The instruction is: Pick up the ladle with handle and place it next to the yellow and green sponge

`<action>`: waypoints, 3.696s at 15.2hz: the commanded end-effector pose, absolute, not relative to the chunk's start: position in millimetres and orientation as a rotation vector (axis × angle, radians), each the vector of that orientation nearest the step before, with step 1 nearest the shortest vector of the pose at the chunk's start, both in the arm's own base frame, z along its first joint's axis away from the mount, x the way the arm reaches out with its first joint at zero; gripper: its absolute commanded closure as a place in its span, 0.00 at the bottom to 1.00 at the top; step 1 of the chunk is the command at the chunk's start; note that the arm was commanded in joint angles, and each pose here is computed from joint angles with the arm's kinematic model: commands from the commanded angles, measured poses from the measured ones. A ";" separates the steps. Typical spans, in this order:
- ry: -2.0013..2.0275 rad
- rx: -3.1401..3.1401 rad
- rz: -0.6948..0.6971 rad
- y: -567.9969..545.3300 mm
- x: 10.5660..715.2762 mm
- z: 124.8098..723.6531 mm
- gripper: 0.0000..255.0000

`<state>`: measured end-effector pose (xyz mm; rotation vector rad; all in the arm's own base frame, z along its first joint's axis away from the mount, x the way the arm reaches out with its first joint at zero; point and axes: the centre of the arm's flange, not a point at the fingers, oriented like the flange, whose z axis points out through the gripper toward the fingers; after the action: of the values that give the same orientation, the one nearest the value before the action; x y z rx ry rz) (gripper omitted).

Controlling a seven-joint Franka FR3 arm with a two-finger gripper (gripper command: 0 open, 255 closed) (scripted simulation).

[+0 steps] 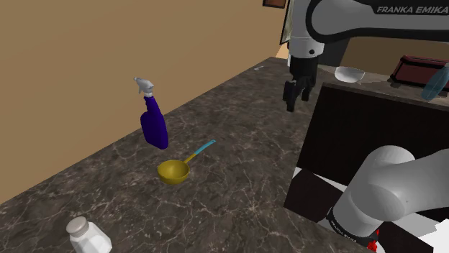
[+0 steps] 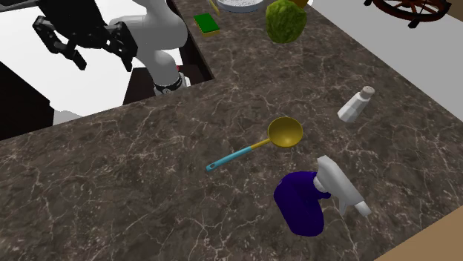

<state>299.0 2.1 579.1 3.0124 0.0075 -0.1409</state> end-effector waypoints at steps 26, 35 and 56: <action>-1.569 2.865 0.016 256.1 346.9 477.1 0.00; -1.967 2.686 0.062 306.9 402.4 451.0 0.00; -1.967 2.686 0.062 312.2 406.9 422.6 1.00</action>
<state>404.9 312.8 422.8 2.6777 -1.9553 0.0535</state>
